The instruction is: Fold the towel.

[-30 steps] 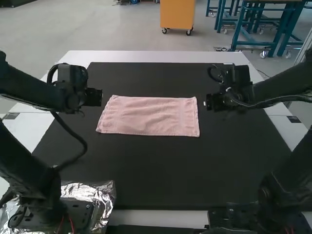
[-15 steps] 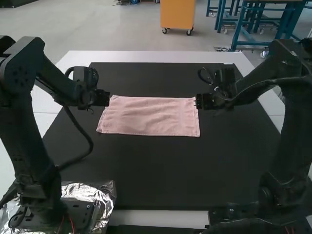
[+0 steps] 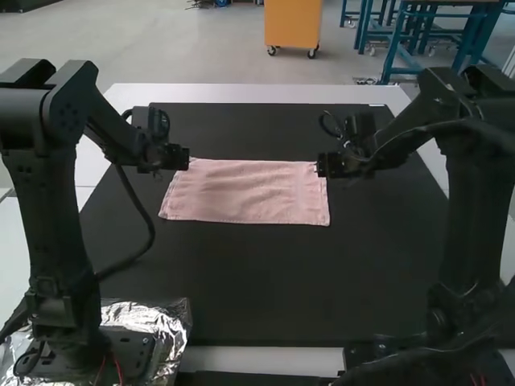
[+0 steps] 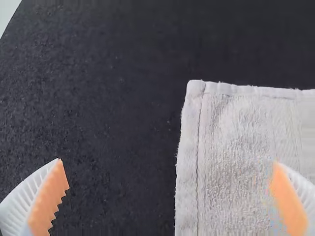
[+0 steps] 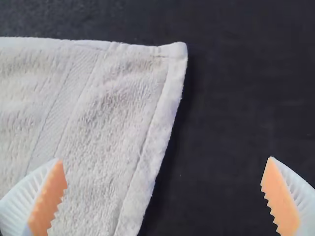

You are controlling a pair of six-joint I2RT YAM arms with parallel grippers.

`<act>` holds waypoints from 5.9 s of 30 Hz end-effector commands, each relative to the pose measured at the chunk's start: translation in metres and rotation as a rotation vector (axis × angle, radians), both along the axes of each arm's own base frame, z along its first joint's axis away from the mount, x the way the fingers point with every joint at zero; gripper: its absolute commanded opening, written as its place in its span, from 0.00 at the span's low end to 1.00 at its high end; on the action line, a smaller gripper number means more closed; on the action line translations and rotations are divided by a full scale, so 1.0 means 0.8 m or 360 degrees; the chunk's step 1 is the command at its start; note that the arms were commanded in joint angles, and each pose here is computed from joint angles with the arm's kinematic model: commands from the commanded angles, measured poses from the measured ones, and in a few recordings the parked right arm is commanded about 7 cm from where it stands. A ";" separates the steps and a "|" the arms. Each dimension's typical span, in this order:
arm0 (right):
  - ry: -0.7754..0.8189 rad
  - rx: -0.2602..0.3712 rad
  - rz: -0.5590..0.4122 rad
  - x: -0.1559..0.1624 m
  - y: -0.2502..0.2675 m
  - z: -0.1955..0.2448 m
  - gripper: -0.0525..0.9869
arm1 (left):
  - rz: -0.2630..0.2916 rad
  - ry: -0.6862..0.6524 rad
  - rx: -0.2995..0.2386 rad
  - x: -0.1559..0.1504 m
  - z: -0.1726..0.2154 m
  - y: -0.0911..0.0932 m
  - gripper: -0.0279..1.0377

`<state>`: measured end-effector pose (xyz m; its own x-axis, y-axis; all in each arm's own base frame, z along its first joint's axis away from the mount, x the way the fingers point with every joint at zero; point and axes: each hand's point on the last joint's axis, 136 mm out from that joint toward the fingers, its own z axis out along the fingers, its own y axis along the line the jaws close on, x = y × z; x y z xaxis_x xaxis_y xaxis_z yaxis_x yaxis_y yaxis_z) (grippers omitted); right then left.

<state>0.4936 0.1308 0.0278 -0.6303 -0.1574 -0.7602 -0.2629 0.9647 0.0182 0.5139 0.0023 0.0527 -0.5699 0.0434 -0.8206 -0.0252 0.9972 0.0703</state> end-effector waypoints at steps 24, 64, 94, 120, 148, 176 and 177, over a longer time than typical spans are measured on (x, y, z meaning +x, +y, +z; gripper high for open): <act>0.0125 -0.0014 0.0054 0.008 0.026 -0.046 0.93 | -0.0043 0.0165 -0.0066 0.006 -0.064 0.009 0.92; -0.0016 0.0162 0.0137 -0.022 0.032 0.043 0.03 | -0.0263 0.0066 -0.0259 -0.005 -0.022 -0.014 0.05; 0.0135 0.0228 0.0122 -0.137 -0.005 0.055 0.03 | -0.0246 0.0025 -0.0276 -0.124 0.023 -0.016 0.05; 0.0403 0.0133 0.0101 -0.164 -0.015 -0.020 0.92 | -0.0220 0.0034 -0.0270 -0.169 -0.028 -0.014 0.94; 0.0412 0.0140 0.0178 -0.163 0.018 -0.033 0.92 | -0.0147 -0.0169 -0.0459 -0.118 0.068 -0.009 0.94; 0.0137 0.0288 0.0085 -0.114 -0.045 0.084 0.03 | -0.0177 -0.0269 -0.0443 -0.104 0.099 -0.011 0.94; 0.0147 0.0282 0.0130 -0.117 -0.028 0.082 0.03 | -0.0171 -0.0267 -0.0443 -0.105 0.098 -0.009 0.94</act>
